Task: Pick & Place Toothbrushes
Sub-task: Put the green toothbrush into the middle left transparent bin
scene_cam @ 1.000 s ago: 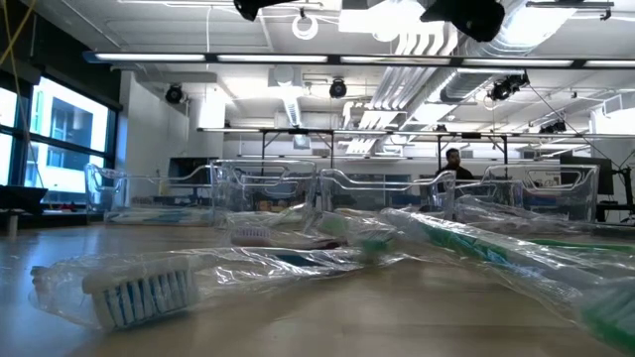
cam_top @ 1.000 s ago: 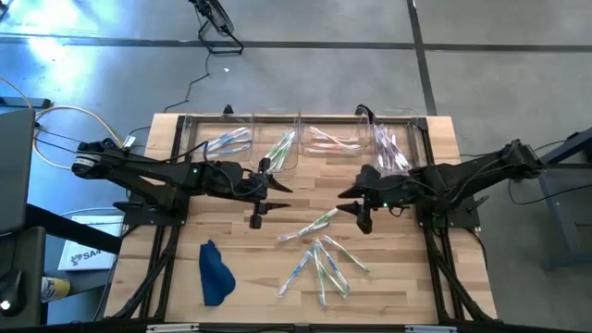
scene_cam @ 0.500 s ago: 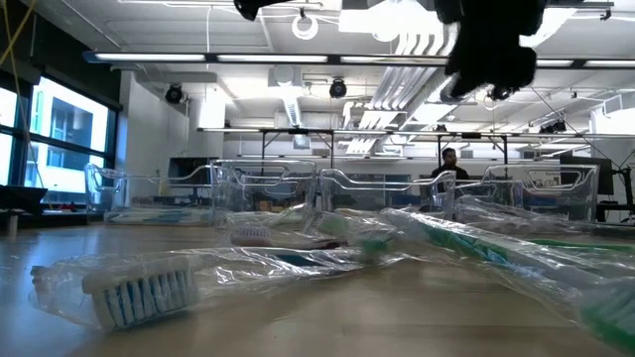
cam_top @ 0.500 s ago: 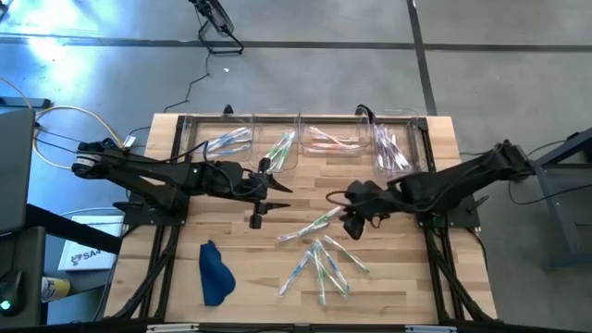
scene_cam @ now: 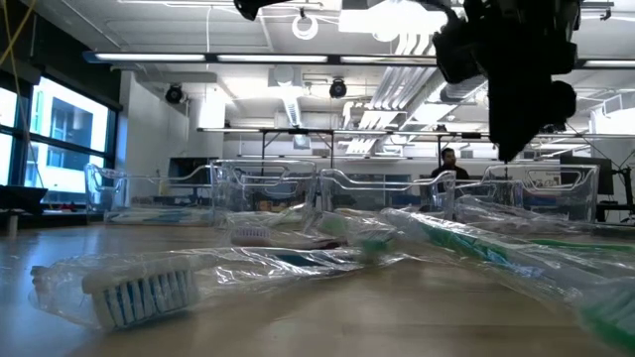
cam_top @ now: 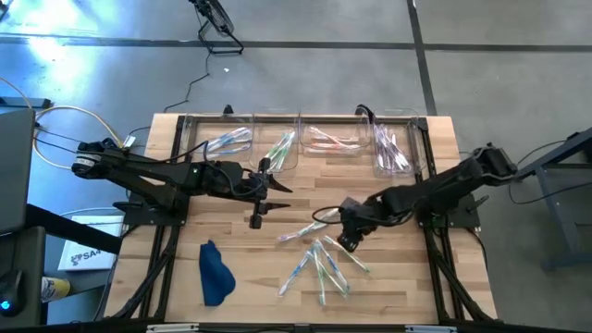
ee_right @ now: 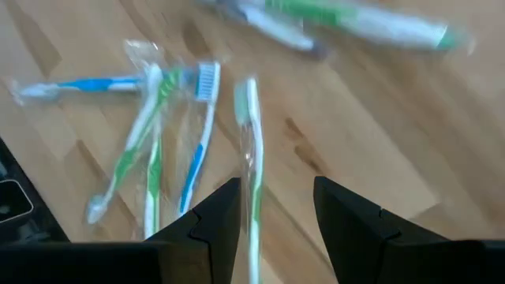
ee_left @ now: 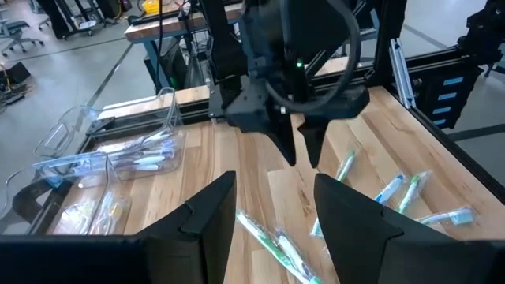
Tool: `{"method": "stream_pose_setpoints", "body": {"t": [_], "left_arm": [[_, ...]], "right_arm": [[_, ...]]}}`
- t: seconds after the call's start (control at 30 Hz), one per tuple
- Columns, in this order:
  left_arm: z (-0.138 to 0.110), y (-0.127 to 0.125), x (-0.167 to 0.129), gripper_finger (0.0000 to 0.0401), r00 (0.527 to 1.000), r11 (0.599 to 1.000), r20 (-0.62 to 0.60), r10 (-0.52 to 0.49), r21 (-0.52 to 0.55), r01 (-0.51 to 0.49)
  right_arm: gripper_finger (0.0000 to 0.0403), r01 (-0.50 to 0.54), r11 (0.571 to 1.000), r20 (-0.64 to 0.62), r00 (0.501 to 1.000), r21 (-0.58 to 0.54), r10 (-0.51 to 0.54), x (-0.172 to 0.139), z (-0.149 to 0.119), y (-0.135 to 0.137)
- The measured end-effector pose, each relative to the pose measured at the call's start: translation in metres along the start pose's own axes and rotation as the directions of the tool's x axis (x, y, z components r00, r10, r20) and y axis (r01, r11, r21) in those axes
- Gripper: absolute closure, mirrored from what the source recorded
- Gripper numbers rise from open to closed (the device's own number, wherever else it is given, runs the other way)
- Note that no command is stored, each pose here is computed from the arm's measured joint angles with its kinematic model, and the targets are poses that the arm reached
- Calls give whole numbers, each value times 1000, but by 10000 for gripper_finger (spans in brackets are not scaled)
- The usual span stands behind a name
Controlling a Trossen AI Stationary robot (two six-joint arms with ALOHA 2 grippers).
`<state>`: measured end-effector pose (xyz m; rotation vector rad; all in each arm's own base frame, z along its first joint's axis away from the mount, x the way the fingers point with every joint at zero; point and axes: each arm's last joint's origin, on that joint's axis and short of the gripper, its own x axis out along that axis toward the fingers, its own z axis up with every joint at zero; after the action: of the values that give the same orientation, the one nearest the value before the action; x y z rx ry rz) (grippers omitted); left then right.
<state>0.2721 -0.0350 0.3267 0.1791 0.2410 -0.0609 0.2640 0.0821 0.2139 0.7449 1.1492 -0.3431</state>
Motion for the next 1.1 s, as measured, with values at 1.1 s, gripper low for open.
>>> {"method": "stream_pose_setpoints", "body": {"t": [1.1], "left_arm": [[0,0,0,234,1000,1000,0,5,0,-5]], "right_arm": [[251,55,996,-22,998,71,-53,19,-54,25]]}}
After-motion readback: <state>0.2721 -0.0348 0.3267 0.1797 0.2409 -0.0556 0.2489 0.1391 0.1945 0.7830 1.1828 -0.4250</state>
